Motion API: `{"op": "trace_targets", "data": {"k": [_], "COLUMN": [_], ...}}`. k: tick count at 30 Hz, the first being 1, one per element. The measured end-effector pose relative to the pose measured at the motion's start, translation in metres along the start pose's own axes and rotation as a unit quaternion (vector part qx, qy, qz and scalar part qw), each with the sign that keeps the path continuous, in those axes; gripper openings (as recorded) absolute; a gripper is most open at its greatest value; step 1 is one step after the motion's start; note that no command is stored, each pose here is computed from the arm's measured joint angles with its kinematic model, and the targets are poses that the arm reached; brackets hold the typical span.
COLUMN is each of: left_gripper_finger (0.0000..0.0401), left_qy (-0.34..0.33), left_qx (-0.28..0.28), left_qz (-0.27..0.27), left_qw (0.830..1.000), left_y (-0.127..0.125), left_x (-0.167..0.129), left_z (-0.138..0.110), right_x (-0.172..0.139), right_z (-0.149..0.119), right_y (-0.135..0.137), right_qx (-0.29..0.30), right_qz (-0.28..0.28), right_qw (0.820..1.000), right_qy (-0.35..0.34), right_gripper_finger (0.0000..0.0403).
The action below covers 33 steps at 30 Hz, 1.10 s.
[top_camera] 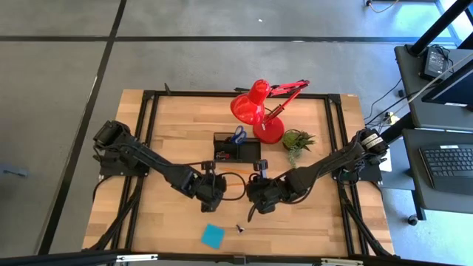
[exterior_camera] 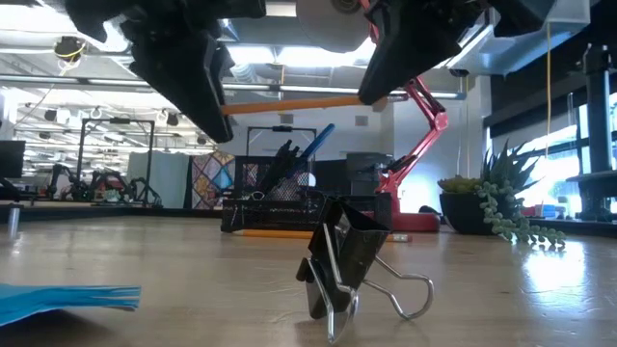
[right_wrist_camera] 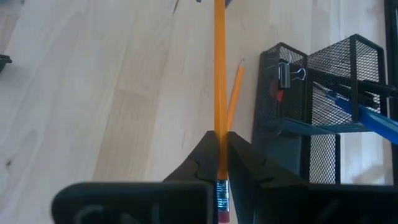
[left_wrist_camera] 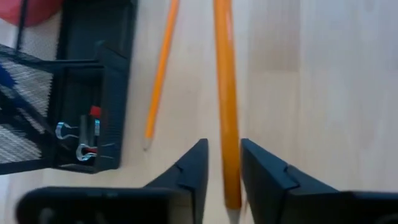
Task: Pick and place office supplies into organizer
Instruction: Put the bottom orange pencil into the black desk organizer
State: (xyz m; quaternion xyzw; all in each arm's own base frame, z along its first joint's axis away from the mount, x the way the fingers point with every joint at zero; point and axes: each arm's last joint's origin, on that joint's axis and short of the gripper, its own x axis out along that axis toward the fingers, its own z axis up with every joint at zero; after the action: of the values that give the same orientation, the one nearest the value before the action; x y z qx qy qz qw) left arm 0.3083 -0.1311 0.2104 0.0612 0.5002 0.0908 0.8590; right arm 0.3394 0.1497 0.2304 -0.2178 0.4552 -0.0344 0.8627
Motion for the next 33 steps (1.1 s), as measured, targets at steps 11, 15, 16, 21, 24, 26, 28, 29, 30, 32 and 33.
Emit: {"op": "trace_targets", "data": {"k": [11, 15, 16, 21, 24, 26, 28, 29, 30, 32, 33], "left_gripper_finger": [0.0016, 0.0012, 0.0012, 0.0012, 0.0012, 0.0012, 0.0012, 0.0012, 0.0012, 0.0012, 0.0012], "left_qy": [0.005, 0.005, 0.006, 0.01, 0.015, 0.015, 0.014, 0.011, 0.01, 0.0, -0.005], "left_qx": [-0.001, 0.002, 0.004, 0.018, 0.037, 0.046, 0.052, 0.052, 0.055, 0.064, 0.067], "left_qz": [-0.006, -0.007, -0.008, -0.012, -0.021, -0.022, -0.023, -0.023, -0.023, -0.024, -0.025], "left_qw": [1.0, 1.0, 1.0, 1.0, 0.999, 0.999, 0.998, 0.998, 0.998, 0.998, 0.997], "left_y": [0.0, 0.0, 0.0, 0.0, 0.0, 0.001, 0.003, 0.005, 0.006, 0.009, 0.011], "left_x": [0.0, 0.0, 0.0, 0.0, -0.001, -0.002, -0.005, -0.007, -0.009, -0.014, -0.018], "left_z": [0.0, 0.0, -0.001, -0.001, -0.002, -0.002, -0.001, -0.001, -0.001, -0.001, -0.001], "right_x": [0.0, 0.0, -0.001, -0.004, -0.016, -0.028, -0.043, -0.051, -0.06, -0.076, -0.083], "right_z": [0.0, 0.0, 0.0, 0.0, 0.001, 0.002, 0.002, 0.002, 0.002, 0.002, 0.001], "right_y": [0.0, 0.001, 0.002, -0.001, -0.006, -0.009, -0.012, -0.013, -0.014, -0.016, -0.017], "right_qx": [-0.002, -0.013, -0.013, 0.006, 0.023, 0.035, 0.044, 0.05, 0.054, 0.06, 0.065], "right_qz": [0.003, 0.005, 0.006, 0.006, 0.008, 0.011, 0.016, 0.019, 0.023, 0.032, 0.035], "right_qw": [1.0, 1.0, 1.0, 1.0, 1.0, 0.999, 0.998, 0.997, 0.996, 0.994, 0.993], "right_qy": [0.0, -0.001, -0.001, -0.004, -0.014, -0.027, -0.044, -0.054, -0.066, -0.087, -0.096], "right_gripper_finger": [0.0027, 0.0055, 0.0065, 0.014, 0.0187, 0.0211, 0.023, 0.0236, 0.0242, 0.0248, 0.025]}}
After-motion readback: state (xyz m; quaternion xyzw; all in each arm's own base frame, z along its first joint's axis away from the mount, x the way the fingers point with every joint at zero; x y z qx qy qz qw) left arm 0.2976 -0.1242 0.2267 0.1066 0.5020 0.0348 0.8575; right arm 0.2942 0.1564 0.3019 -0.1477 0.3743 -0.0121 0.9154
